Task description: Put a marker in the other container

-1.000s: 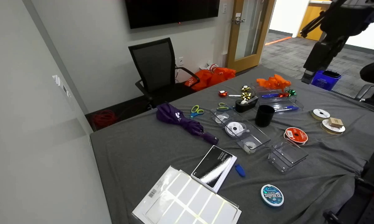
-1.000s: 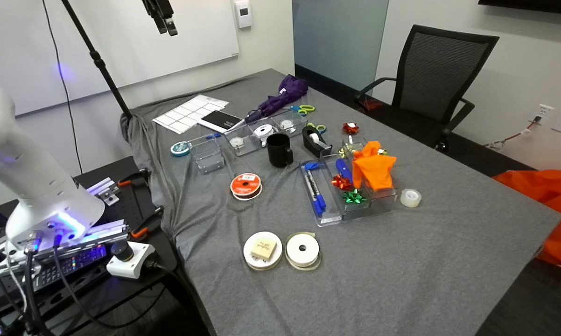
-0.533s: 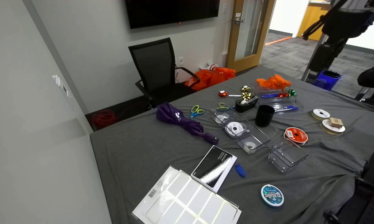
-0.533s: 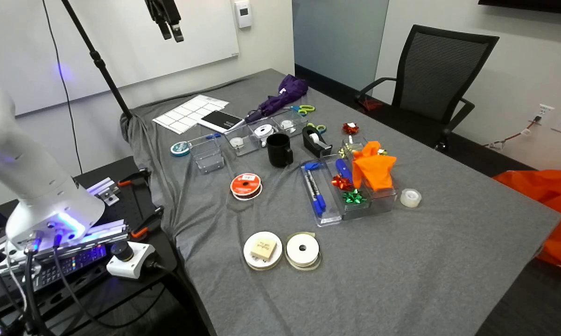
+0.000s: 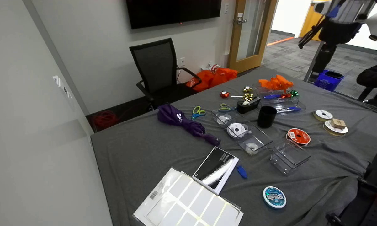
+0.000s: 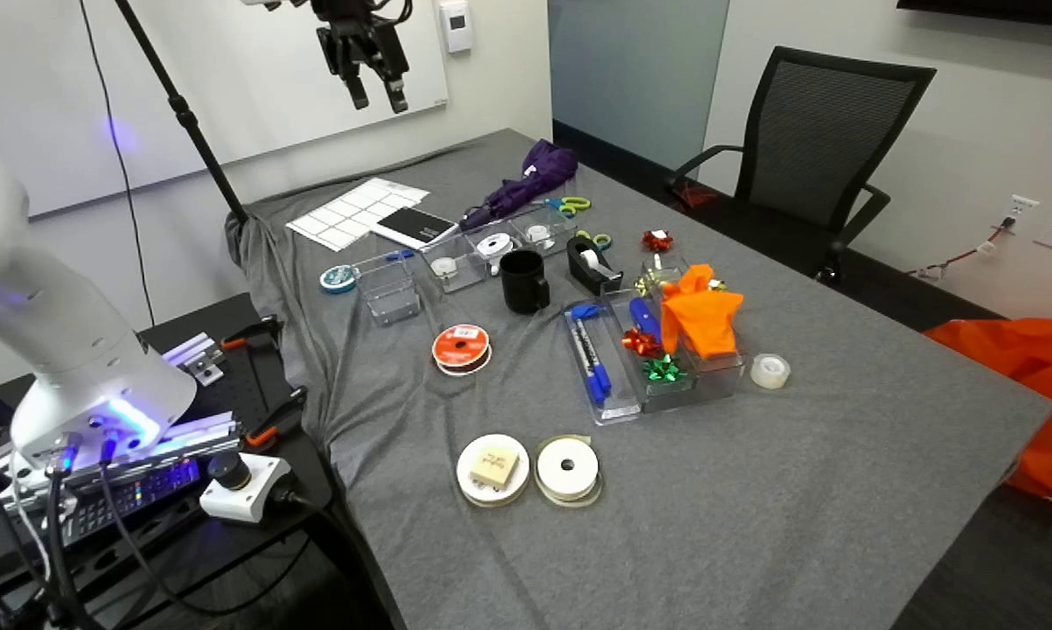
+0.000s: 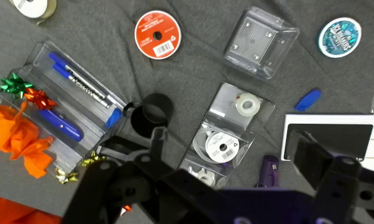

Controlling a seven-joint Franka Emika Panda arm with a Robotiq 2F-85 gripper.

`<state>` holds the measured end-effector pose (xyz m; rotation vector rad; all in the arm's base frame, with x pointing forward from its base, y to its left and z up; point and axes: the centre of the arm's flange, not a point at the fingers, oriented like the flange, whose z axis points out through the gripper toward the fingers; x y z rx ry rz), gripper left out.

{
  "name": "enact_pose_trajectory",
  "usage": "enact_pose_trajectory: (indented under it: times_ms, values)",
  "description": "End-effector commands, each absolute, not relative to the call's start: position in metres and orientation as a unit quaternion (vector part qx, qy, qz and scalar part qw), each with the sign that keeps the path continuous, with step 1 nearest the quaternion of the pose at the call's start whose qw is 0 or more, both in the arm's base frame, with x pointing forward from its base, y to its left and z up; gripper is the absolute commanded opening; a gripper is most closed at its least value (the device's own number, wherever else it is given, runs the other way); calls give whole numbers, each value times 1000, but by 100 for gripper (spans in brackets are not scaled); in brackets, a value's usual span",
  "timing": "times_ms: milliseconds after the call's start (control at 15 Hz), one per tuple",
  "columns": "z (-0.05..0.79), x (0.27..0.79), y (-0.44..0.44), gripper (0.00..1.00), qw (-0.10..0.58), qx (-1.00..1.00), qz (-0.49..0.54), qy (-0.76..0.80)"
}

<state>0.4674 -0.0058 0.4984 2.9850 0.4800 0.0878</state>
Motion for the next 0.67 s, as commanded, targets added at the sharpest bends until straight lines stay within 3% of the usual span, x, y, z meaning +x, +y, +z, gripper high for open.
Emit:
enact_pose_trajectory:
  times_ms: [0,600]
  values:
    - [469,492,-48,100,34,970,85,224]
    - [425,506,-109,100,44,948,62,309]
